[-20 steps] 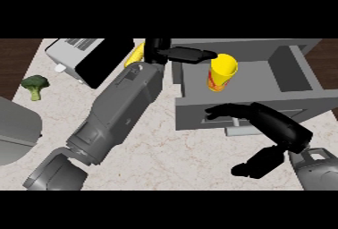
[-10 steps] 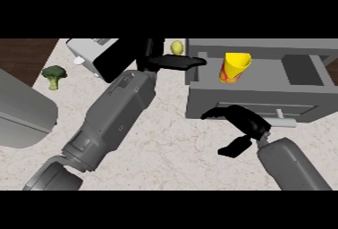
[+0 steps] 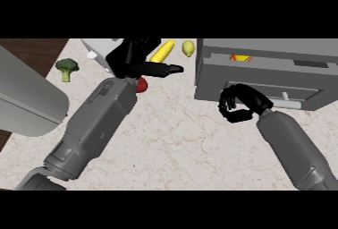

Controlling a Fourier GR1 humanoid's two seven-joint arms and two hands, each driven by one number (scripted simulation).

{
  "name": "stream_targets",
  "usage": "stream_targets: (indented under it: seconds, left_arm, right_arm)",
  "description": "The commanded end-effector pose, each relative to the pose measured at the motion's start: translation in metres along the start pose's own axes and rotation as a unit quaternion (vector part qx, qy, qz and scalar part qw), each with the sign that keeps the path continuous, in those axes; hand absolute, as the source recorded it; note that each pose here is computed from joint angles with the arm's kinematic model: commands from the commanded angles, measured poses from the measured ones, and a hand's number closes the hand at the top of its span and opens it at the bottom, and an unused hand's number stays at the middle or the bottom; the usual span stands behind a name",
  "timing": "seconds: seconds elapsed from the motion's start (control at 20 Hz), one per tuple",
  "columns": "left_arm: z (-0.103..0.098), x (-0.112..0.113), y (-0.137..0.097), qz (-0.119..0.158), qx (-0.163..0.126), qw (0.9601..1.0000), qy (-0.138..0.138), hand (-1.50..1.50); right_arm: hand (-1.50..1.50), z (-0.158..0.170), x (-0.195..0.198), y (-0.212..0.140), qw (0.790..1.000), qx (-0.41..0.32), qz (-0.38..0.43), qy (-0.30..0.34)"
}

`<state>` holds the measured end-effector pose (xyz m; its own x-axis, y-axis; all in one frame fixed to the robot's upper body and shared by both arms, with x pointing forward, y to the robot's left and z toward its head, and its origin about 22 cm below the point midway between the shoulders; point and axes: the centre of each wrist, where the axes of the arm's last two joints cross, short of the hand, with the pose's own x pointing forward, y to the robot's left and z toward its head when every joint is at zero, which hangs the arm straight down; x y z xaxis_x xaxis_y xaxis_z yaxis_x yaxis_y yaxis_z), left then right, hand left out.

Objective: Pick up the cup, place it into the drawer and close the drawer

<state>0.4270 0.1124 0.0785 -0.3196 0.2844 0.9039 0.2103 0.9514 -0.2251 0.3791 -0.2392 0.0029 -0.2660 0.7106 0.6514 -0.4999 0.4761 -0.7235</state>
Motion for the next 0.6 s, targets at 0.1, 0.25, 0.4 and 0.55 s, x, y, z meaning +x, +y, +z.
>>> stream_targets:
  seconds: [0.1, 0.25, 0.4, 0.55]
  left_arm:
    - [0.014, -0.003, 0.021, 0.012, -0.01, 0.9999, 0.003, -1.5]
    - [0.019, -0.002, 0.032, 0.012, -0.006, 0.9999, 0.006, -1.5]
    - [0.015, 0.01, 0.049, 0.006, -0.016, 0.9998, 0.004, -1.5]
    - [0.019, 0.006, 0.041, 0.011, -0.03, 0.9995, 0.003, -1.5]
  right_arm:
    - [1.5, -0.005, -0.006, -0.066, 0.995, -0.094, -0.02, -0.011]
    - [1.5, -0.012, 0.002, -0.083, 0.992, -0.127, -0.02, 0.002]
    - [1.5, -0.007, 0.009, -0.112, 0.987, -0.156, -0.044, 0.01]
    - [1.5, -0.001, 0.006, -0.121, 0.986, -0.16, -0.05, 0.007]
